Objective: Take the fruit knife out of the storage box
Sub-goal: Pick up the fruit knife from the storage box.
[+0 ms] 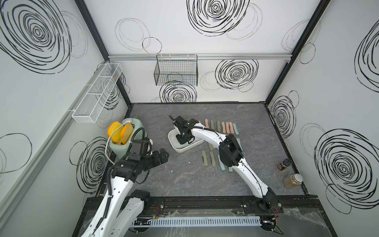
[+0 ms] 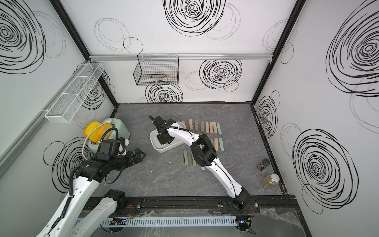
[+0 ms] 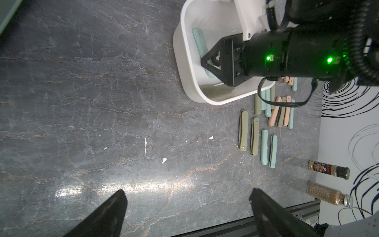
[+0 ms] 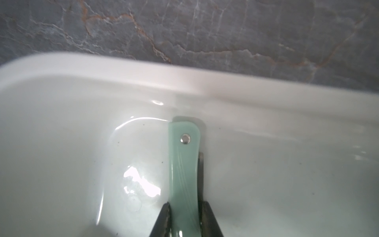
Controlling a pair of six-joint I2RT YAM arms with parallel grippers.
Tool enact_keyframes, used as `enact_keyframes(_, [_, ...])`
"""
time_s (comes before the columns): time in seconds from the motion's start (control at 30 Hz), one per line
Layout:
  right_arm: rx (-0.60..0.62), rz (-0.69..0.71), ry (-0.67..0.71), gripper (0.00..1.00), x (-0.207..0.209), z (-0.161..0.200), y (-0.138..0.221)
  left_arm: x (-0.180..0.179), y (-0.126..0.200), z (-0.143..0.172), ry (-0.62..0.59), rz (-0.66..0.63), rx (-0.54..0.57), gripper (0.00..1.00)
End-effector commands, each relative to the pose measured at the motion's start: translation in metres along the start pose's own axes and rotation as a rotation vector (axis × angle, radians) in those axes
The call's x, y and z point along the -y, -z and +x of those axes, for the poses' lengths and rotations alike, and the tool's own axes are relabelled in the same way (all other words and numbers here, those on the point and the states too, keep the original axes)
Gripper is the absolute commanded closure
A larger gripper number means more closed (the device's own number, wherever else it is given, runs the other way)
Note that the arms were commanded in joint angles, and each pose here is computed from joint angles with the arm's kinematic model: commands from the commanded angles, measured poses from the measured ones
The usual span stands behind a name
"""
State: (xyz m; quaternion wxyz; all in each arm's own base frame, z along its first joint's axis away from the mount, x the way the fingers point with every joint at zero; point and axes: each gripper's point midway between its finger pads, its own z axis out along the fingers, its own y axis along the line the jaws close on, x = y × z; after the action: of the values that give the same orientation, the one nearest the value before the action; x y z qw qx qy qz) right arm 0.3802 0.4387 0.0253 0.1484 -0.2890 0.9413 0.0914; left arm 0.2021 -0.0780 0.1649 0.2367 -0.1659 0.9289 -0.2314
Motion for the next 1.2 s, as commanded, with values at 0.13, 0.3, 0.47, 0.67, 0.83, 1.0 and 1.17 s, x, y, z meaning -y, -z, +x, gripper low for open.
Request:
enact_keyframes(0.13, [0.060,-0.038,-0.054,0.85,0.015,-0.020,0.043,0.023,-0.007,-0.021,-0.016,0.052,0.034,0.02])
enact_keyframes(0.3, [0.096,-0.075,-0.074,0.85,0.015,-0.030,0.065,0.036,-0.016,-0.026,-0.033,0.057,0.032,0.02])
enact_keyframes(0.47, [0.103,-0.108,-0.096,0.85,0.017,-0.033,0.083,0.047,-0.025,-0.030,-0.040,0.073,0.031,0.02])
enact_keyframes(0.67, [0.113,-0.152,-0.145,0.85,0.023,-0.027,0.110,0.058,-0.036,-0.031,-0.046,0.097,0.028,0.02])
enact_keyframes(0.83, [0.116,-0.207,-0.209,0.85,0.023,-0.005,0.134,0.069,-0.046,-0.026,-0.072,0.114,0.019,0.02])
enact_keyframes(1.0, [0.109,-0.257,-0.271,0.85,0.014,0.038,0.150,0.079,-0.056,-0.012,-0.110,0.127,-0.005,0.02])
enact_keyframes(1.17, [0.062,-0.312,-0.303,0.84,-0.009,0.095,0.152,0.083,-0.067,0.012,-0.140,0.140,-0.040,0.02])
